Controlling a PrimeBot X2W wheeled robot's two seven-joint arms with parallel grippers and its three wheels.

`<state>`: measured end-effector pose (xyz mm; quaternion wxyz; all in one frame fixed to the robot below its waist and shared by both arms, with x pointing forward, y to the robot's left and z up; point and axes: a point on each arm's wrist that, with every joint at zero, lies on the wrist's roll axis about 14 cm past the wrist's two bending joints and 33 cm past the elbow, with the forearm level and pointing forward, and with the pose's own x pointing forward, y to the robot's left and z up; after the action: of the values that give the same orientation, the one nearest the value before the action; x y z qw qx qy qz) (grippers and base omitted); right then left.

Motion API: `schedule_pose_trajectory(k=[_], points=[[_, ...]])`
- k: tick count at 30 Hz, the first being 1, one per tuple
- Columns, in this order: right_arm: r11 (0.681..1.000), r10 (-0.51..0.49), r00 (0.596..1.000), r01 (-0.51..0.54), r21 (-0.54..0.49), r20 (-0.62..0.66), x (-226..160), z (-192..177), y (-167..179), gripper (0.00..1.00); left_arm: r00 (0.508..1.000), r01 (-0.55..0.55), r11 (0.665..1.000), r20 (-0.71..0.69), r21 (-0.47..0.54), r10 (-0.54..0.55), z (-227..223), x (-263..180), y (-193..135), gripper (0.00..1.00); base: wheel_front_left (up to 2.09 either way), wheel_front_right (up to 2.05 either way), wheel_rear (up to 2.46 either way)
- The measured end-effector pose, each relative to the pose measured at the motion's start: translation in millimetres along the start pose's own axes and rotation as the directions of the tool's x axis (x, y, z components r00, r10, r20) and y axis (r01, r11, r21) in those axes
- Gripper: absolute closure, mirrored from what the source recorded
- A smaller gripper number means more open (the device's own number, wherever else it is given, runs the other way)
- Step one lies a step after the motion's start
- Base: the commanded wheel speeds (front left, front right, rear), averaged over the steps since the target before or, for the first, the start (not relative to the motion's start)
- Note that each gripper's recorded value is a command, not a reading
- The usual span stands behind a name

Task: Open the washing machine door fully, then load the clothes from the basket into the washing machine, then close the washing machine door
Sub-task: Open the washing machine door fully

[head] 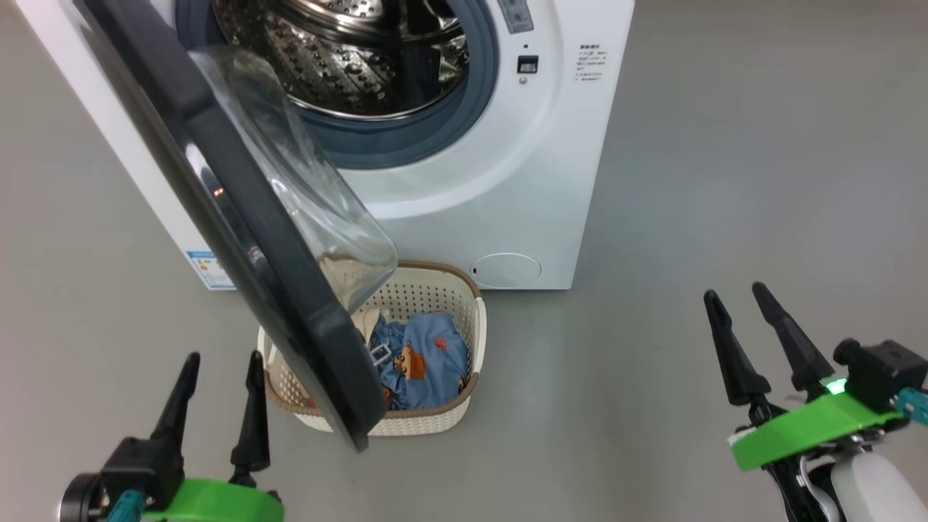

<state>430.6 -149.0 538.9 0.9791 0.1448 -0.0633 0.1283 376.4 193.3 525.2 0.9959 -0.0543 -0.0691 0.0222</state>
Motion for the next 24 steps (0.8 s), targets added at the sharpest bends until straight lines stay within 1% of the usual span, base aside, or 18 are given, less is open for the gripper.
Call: schedule_pose_trajectory(k=[4,11,18,24], points=[[0.997,-0.044,0.999,0.045,-0.058,0.019,-15,5,-9,0.00,1.000,-0.019,1.000,-0.007,-0.005,0.018,-2,-6,3,0.00,0.00,0.00,0.00],[0.984,-0.136,0.991,0.134,-0.115,-0.005,-47,-6,-24,0.00,0.999,-0.033,0.999,-0.017,-0.003,0.033,-4,-16,4,0.00,0.00,0.00,0.00],[0.977,-0.167,0.985,0.161,-0.143,-0.035,-69,-16,-24,0.00,0.999,-0.042,0.999,-0.023,0.000,0.042,-5,-24,4,0.00,0.00,0.00,0.00],[0.975,-0.166,0.985,0.157,-0.159,-0.050,-79,-21,-18,0.00,0.998,-0.041,0.999,-0.046,-0.002,0.041,-11,-37,4,0.00,0.00,0.00,0.00]])
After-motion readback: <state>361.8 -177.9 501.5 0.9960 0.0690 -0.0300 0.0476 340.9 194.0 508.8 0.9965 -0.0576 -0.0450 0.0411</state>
